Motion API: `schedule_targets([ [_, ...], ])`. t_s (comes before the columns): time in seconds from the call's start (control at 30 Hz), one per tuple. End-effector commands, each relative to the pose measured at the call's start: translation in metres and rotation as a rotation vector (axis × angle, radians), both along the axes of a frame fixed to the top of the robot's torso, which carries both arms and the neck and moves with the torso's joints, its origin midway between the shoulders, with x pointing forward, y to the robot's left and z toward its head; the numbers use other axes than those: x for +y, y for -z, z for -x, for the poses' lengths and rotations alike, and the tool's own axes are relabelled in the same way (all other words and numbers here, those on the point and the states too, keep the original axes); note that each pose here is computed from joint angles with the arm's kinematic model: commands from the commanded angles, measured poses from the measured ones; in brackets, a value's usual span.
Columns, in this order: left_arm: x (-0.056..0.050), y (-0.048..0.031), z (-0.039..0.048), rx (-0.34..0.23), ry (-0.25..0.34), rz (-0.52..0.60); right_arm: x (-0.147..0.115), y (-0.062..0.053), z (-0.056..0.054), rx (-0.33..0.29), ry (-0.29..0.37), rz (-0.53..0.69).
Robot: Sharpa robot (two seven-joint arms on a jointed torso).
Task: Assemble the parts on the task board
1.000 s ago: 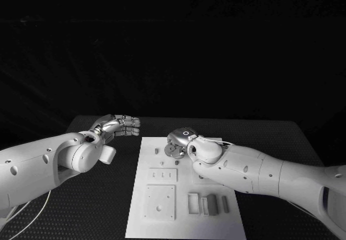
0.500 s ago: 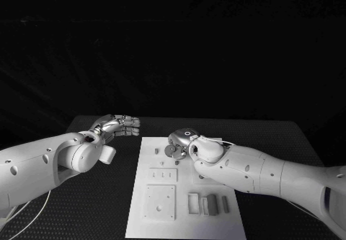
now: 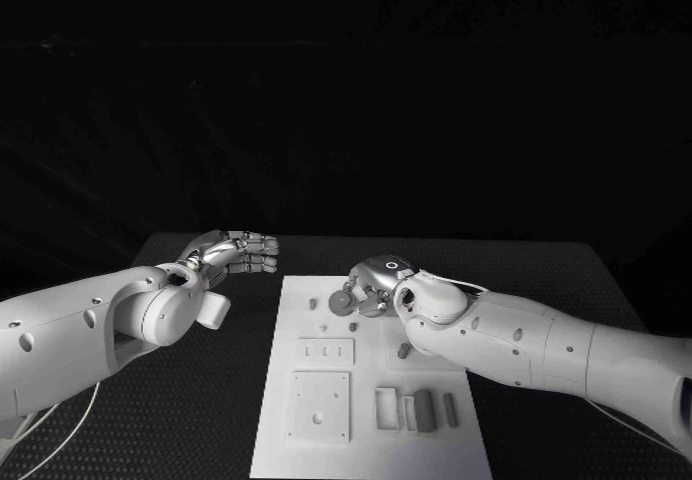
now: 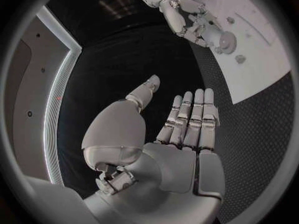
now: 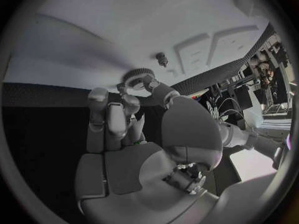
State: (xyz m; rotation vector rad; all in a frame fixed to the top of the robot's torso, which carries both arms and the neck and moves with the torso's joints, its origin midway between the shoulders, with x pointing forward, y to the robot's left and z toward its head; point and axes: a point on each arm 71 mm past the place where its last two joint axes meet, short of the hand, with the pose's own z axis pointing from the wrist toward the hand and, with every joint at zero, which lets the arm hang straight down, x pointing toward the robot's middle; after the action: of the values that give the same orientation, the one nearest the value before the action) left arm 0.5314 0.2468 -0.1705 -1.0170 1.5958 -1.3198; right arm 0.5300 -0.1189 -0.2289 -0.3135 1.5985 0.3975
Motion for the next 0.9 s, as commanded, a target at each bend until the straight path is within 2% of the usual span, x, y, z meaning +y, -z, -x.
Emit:
schedule_targets([
  [0.03,0.0,-0.0018,-0.0002,-0.012,0.012,0.005,0.002,-0.019,0.004,-0.031,-0.042,-0.118],
  [0.17,0.002,-0.0019,-0.0009,-0.015,0.008,0.005,-0.012,-0.039,0.006,-0.031,-0.064,-0.15],
  [0.23,0.003,-0.0019,-0.0012,-0.016,0.007,0.005,-0.019,-0.044,0.006,-0.027,-0.061,-0.166],
  [0.33,0.005,-0.0014,-0.0031,-0.018,0.005,0.004,-0.043,-0.055,0.003,-0.005,-0.064,-0.197],
  [0.63,0.01,0.0028,-0.0073,-0.016,0.0,-0.002,-0.106,-0.058,-0.005,0.097,-0.07,-0.251],
  [0.9,0.01,0.0083,-0.0065,-0.012,0.015,-0.015,-0.14,-0.054,-0.008,0.14,-0.065,-0.227],
])
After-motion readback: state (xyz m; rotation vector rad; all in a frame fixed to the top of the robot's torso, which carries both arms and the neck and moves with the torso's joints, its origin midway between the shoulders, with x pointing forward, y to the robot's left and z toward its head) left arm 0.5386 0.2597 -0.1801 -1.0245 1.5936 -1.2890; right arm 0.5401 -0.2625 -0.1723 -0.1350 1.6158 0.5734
